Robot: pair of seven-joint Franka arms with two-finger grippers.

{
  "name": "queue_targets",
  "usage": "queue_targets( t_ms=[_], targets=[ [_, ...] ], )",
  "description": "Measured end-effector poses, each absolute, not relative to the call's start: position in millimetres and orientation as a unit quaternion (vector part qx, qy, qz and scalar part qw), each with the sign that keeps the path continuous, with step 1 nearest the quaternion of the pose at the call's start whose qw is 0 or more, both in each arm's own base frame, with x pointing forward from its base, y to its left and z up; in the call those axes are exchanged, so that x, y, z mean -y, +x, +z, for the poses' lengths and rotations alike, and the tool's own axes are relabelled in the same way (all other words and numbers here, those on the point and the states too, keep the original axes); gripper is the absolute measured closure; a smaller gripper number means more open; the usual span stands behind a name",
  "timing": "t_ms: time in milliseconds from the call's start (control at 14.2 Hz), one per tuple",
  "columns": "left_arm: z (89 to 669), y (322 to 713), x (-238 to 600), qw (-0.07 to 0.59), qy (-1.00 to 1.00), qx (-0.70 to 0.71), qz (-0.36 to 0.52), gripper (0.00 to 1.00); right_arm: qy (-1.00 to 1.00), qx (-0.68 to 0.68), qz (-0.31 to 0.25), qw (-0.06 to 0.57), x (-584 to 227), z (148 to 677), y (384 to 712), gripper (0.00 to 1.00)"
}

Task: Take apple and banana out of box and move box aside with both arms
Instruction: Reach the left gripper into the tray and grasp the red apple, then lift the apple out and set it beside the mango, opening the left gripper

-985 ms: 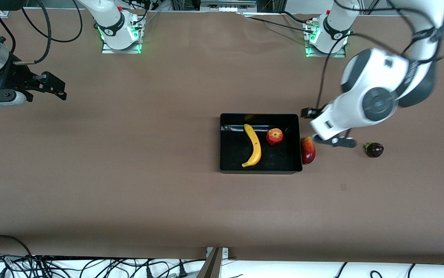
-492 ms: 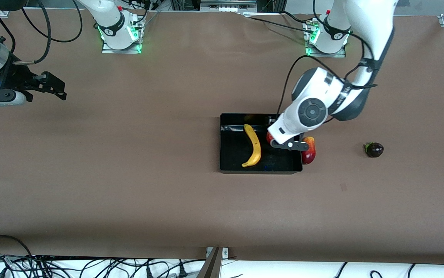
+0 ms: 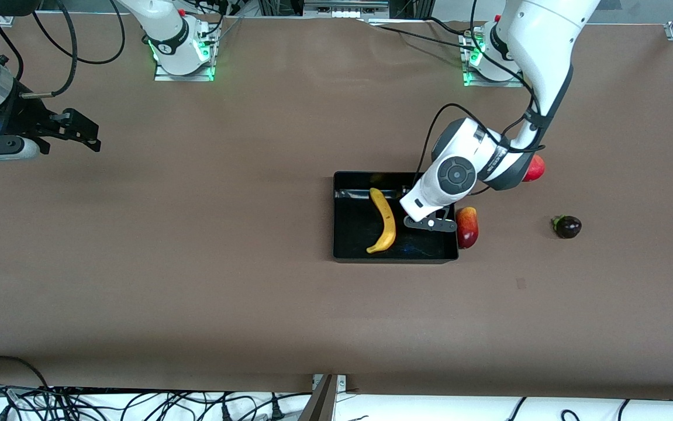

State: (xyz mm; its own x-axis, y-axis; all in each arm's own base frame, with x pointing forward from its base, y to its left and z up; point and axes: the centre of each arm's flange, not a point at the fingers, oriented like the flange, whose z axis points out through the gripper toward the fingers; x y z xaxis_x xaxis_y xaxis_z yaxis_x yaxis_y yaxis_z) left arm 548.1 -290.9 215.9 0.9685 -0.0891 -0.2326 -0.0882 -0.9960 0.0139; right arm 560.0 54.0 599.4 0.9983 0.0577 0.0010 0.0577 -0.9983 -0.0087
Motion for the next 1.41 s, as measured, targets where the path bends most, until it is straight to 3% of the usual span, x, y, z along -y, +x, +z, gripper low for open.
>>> queue_targets(
  t_ms=[281, 352, 563, 915, 1196, 1407],
  targets=[
    [202.7, 542.7, 296.5, -0.002, 0.991, 0.046, -0.125, 0.00, -1.000, 0.029, 0.000, 0.004, -54.0, 599.4, 560.0, 0.00],
    [201.0, 542.4, 296.3, -0.002, 0.991, 0.045, -0.126, 0.06, -1.000, 0.029, 0.000, 0.004, -54.0, 599.5, 560.0, 0.00],
    [199.7, 542.4, 296.3, -0.002, 0.991, 0.044, -0.127, 0.39, -1.000, 0.029, 0.000, 0.004, -54.0, 599.4, 560.0, 0.00],
    [218.8, 551.6, 296.4, -0.008, 0.990, 0.042, -0.136, 0.41, -1.000, 0.029, 0.000, 0.004, -54.0, 599.4, 560.0, 0.00],
    [307.8, 579.4, 288.6, -0.028, 0.987, 0.034, -0.153, 0.41, -1.000, 0.029, 0.000, 0.004, -54.1, 599.4, 560.0, 0.00],
    [365.7, 605.2, 234.8, -0.042, 0.984, 0.009, -0.172, 0.41, -1.000, 0.029, 0.000, 0.004, -54.0, 599.4, 560.0, 0.00]
  ],
)
